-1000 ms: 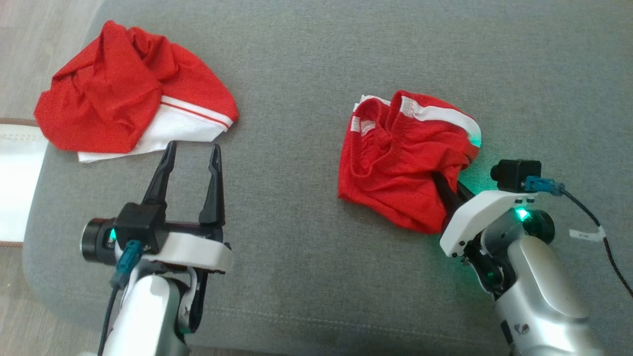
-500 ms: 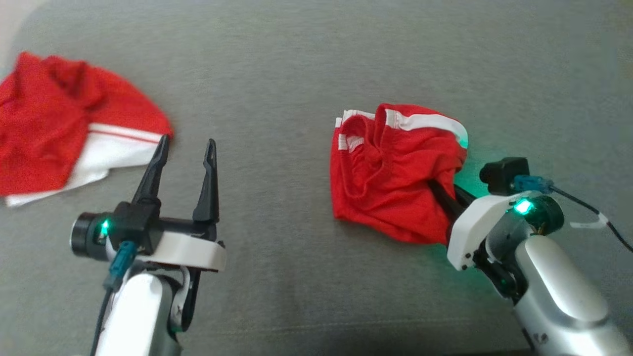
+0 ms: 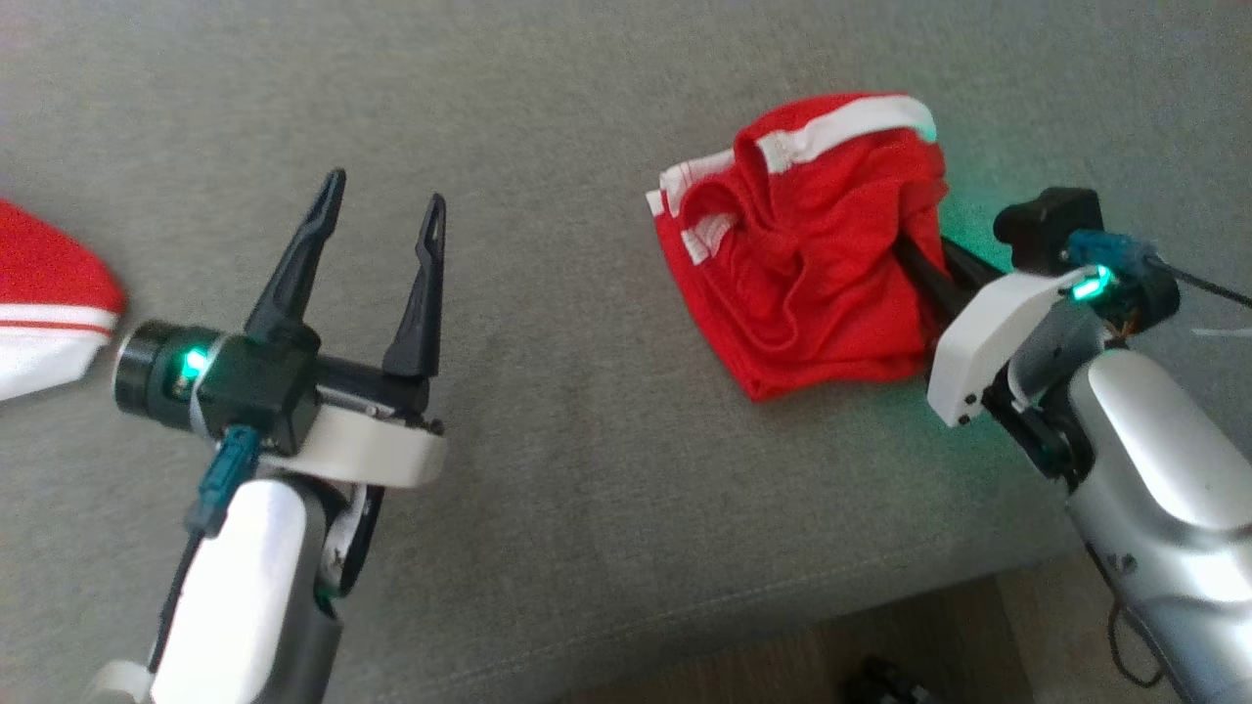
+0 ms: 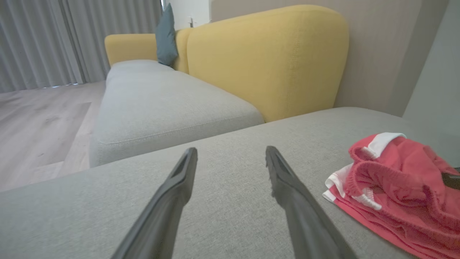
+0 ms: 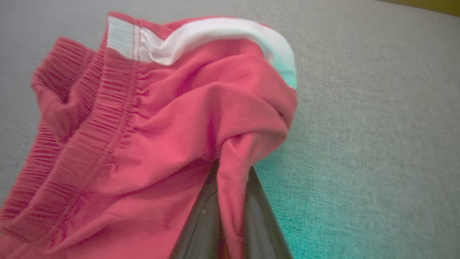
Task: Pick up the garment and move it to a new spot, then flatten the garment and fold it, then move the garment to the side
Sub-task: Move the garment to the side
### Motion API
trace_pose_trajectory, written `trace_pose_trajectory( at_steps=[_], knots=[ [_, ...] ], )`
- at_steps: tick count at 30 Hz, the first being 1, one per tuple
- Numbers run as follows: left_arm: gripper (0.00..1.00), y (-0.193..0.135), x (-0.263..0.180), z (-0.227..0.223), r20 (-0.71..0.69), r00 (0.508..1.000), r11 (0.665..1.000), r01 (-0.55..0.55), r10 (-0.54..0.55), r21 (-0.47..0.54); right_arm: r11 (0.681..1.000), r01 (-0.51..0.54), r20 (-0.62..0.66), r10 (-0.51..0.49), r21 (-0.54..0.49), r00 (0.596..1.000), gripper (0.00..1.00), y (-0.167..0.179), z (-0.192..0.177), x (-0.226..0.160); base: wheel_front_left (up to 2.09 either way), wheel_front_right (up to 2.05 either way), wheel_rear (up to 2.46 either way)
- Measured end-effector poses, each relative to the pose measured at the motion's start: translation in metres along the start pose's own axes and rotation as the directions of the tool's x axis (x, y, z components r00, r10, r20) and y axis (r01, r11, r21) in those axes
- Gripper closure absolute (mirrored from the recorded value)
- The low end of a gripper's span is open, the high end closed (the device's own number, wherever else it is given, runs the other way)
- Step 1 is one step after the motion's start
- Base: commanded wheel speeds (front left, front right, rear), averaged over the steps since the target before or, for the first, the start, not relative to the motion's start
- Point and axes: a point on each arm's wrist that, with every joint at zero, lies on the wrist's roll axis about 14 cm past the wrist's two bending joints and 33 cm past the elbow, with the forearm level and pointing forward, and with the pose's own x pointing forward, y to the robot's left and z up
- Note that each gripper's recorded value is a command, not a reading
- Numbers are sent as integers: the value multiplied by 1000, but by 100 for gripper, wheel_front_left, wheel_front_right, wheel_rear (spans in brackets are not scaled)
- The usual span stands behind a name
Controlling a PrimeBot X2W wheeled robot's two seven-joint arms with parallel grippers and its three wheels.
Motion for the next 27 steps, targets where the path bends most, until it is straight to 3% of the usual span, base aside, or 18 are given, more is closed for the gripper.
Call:
trace_pose_trajectory(
  at_steps=[11, 17, 27],
  knots=[
    [0, -37, 37, -21, 7, 987, 986, 159, -159, -40, 991, 126, -17, -126, -34, 992, 100, -54, -12, 3, 0, 0, 0],
    [0, -56, 52, -33, 14, 972, 970, 234, -233, -63, 954, 278, -39, -283, -109, 958, 100, -121, -12, -22, 0, 0, 0],
    [0, -75, 68, -49, 29, 954, 949, 301, -299, -99, 896, 420, -5, -425, -141, 905, 100, -180, 21, -41, 0, 0, 0]
  ],
)
